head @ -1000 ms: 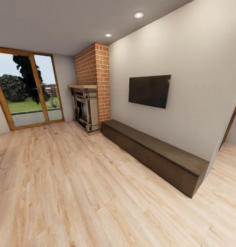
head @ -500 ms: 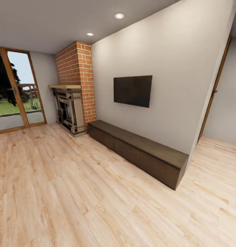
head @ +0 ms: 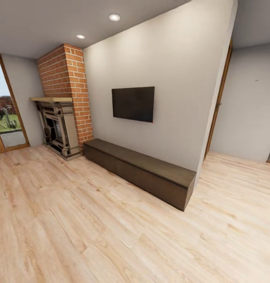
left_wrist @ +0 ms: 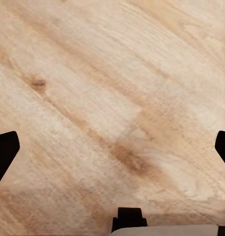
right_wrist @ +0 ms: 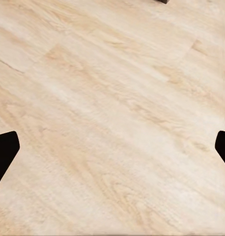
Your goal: In the kitchen, take the Vidalia onion out of the sink, dice it on the chopping board with the paring knife, put the diced onion into the bowl on the countertop, then place both the paring knife and the chopping board into the sink.
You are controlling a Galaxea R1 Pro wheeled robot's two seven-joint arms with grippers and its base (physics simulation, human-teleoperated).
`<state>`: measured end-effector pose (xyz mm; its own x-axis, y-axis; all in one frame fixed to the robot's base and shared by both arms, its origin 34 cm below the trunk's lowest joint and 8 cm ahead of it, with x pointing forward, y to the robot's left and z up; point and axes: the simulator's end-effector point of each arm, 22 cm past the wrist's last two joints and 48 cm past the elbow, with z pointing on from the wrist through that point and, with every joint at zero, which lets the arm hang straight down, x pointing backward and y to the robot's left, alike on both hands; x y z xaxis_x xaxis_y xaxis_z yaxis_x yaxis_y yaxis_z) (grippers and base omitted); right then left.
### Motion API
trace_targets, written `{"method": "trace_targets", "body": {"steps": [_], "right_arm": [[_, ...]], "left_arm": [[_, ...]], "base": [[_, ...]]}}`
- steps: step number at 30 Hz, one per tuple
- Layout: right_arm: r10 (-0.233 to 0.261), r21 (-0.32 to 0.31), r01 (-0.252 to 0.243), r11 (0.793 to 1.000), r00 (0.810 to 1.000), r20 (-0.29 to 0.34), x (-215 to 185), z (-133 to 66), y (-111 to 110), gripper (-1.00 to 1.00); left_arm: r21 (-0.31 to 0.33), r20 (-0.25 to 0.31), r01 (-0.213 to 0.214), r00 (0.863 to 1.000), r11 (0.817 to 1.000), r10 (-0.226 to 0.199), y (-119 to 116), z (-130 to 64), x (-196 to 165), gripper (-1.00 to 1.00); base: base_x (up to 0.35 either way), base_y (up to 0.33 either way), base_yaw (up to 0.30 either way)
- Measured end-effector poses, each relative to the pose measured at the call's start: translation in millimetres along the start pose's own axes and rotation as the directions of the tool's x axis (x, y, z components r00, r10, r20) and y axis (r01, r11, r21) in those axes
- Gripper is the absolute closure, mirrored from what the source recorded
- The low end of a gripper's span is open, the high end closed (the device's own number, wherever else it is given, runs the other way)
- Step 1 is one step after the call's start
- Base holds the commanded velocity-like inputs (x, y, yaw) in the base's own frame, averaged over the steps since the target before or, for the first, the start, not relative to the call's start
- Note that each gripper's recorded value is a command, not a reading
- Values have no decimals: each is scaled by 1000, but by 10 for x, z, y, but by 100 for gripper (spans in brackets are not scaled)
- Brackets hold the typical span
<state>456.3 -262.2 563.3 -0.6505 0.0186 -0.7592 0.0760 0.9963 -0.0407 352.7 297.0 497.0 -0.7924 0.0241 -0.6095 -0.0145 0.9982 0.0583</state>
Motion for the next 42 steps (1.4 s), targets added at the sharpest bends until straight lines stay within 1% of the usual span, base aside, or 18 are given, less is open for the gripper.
{"method": "trace_targets", "body": {"steps": [42], "right_arm": [[-1,0,1,1000,1000,0,0,0,0,-100]], "left_arm": [[0,0,1,1000,1000,-1,2,0,2,-100]], "base": [[0,0,-281]]}}
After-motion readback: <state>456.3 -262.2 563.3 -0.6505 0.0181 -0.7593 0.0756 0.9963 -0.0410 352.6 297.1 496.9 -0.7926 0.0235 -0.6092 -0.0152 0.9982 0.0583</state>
